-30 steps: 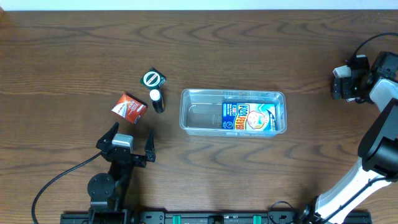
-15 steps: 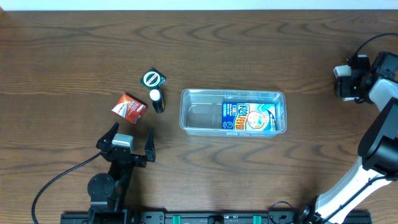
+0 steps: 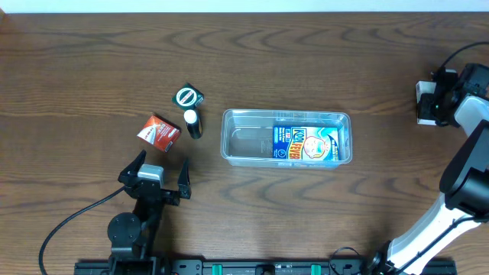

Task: Pack container
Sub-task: 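Move the right gripper to the white-green box and grasp it, then carry the white-green box to the container and lower it inside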

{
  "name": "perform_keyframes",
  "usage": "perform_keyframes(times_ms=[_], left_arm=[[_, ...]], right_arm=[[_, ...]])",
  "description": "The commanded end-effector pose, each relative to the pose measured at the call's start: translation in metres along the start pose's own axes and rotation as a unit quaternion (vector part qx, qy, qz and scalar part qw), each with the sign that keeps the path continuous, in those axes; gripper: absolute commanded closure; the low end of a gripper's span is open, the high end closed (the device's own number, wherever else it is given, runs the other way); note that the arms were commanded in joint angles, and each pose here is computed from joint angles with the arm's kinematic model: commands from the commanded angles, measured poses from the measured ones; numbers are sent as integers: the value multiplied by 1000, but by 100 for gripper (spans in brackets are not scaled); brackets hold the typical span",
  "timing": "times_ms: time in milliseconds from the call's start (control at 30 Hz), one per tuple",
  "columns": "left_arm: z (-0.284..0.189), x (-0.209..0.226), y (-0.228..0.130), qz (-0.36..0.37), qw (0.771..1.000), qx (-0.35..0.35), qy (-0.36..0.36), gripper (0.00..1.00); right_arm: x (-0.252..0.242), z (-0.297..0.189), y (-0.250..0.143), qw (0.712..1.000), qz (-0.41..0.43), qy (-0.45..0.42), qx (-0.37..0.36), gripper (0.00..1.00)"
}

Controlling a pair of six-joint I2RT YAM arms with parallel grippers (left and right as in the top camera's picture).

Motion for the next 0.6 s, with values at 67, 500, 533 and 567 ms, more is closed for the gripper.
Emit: perform_keyframes(times_ms=[67, 500, 533, 567], left_arm=[[1, 1, -12, 2, 1000, 22, 0, 2], [1, 1, -12, 2, 1000, 22, 0, 2], [1, 1, -12, 2, 1000, 22, 0, 2], [1, 1, -12, 2, 1000, 22, 0, 2]], right_arm=[[14, -36, 15, 999, 22, 31, -28, 63], [128, -193, 57, 969, -136, 119, -168, 55], [140, -203, 55, 964, -158, 129, -172, 55], [156, -215, 50, 955, -189, 144, -176, 53]])
Point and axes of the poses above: each gripper's point midway between its finger pads, its own z axis out along the fingers, its own x axis along the line the jaws close on, y = z × x, the point moved 6 cm from there along -z, back along the fingers, and after that the axes turned 4 degrees about -z, right-handed, at the moved point
